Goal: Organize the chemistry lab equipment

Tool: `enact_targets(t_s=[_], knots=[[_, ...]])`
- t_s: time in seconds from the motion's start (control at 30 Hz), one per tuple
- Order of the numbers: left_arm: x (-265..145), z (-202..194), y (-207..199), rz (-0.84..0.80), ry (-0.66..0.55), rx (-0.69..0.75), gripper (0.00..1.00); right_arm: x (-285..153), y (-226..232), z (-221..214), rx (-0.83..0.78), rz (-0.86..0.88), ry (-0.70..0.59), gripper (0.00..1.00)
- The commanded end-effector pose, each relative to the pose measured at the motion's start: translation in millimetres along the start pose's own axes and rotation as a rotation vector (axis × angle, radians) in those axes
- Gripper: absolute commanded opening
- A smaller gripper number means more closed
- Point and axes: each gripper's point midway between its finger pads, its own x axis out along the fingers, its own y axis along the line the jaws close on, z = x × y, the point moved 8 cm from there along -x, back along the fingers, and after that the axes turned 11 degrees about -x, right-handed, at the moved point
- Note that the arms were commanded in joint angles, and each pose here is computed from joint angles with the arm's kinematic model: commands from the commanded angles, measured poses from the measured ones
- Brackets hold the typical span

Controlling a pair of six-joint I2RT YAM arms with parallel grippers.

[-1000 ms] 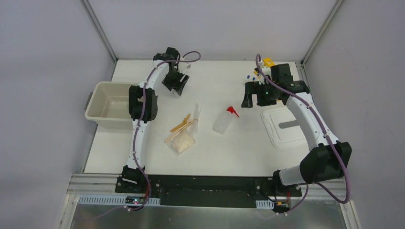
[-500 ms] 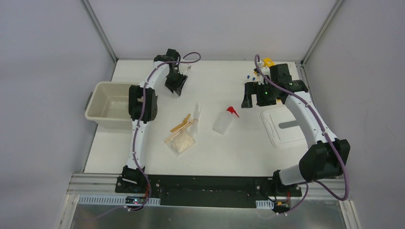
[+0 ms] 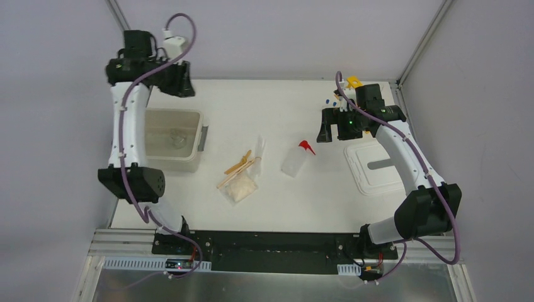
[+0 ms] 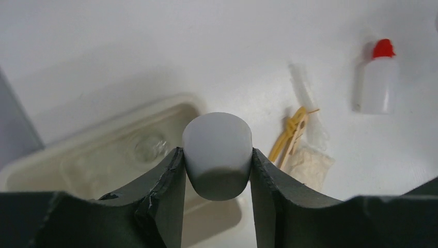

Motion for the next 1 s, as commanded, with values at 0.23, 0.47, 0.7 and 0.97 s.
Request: enact_targets(t_s=[0.23, 0.47, 0.7, 0.97], knots=[[-13.0, -92.8, 100.7, 0.174, 0.246, -0.280, 0.11, -0.3, 2.4, 3.7, 0.000, 0.030, -0.026, 0.99], [27.1, -108.5, 133.0, 0.215, 0.316, -0.251, 0.14, -3.3, 1.0, 4.3, -0.008, 0.011, -0.026, 0.99], [54.7, -120.7, 156.7, 0.258, 0.363, -0.223, 0.16, -6.5, 0.9, 2.9, -0.019, 0.001, -0.008, 0.99], [80.1, -134.2, 168.2, 0.263, 0.409, -0.211, 0.22, -6.3, -0.5, 2.4, -0.021, -0.007, 0.004, 0.99]])
